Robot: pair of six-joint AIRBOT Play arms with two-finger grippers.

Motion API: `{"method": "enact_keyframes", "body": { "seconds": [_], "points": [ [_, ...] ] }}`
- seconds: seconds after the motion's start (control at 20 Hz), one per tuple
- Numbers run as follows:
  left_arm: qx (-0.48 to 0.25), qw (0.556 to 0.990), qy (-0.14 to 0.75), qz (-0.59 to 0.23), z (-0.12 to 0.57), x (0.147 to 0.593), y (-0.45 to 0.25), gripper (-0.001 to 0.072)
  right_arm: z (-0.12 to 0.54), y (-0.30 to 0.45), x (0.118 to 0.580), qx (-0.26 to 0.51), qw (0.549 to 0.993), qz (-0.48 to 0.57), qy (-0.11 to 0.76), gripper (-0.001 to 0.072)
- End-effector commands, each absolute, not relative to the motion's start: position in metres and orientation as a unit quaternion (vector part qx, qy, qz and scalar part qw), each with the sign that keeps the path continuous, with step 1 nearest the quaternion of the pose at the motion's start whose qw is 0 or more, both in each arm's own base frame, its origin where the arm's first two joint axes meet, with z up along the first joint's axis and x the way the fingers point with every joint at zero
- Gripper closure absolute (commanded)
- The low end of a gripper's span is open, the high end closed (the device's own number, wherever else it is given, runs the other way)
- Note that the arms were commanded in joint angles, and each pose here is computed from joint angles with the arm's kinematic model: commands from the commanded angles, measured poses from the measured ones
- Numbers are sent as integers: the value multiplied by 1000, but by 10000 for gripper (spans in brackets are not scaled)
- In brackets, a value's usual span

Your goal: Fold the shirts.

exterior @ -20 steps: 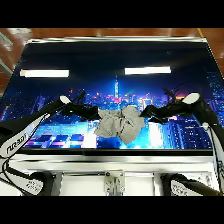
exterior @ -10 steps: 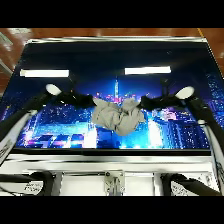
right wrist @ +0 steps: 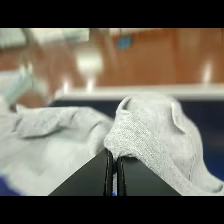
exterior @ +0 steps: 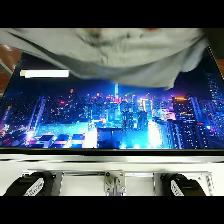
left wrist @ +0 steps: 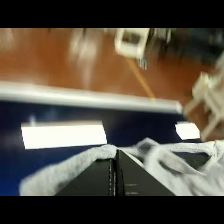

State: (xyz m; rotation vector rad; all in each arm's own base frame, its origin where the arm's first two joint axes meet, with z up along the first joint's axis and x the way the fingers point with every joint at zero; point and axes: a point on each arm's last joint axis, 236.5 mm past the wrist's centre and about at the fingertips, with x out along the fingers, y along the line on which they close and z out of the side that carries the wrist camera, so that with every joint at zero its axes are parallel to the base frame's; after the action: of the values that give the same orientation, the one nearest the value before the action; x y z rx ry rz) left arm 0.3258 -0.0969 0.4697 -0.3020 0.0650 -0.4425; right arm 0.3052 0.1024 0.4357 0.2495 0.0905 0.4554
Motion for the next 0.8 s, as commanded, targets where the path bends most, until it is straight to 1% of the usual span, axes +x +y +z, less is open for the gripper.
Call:
{"method": "enact_keyframes", "body": {
  "seconds": [0.0,0.1,0.2,0.3,0.35,0.4,0.45,0.5,0.6,0.7,0.75],
  "points": [
    [-101,972,-100,-188,552,224,-81,671,506,82,231,112,974,186,-61,655],
    [-80,978,-122,-151,559,201,-67,672,494,73,218,112,980,162,-38,655],
    [-77,985,-115,-107,553,194,-49,671,457,70,213,99,984,146,38,655],
    [-59,993,-61,-79,527,205,-38,671,390,72,207,81,970,142,180,655],
    [-55,996,-14,-71,503,216,-35,671,345,68,195,65,948,133,281,655],
    [-55,995,44,-70,471,231,-34,671,298,56,179,50,914,109,387,655],
    [-58,991,102,-71,437,245,-34,671,266,39,169,41,887,74,453,655],
    [-64,982,162,-70,397,260,-34,671,242,23,172,37,873,40,484,655],
    [-81,960,261,-64,317,289,-31,670,196,19,188,43,853,30,519,655],
    [-103,932,344,-57,233,314,-28,671,144,31,223,60,846,51,527,655],
    [-115,918,376,-54,196,325,-28,671,117,29,249,69,853,44,515,655]
  ]
}}
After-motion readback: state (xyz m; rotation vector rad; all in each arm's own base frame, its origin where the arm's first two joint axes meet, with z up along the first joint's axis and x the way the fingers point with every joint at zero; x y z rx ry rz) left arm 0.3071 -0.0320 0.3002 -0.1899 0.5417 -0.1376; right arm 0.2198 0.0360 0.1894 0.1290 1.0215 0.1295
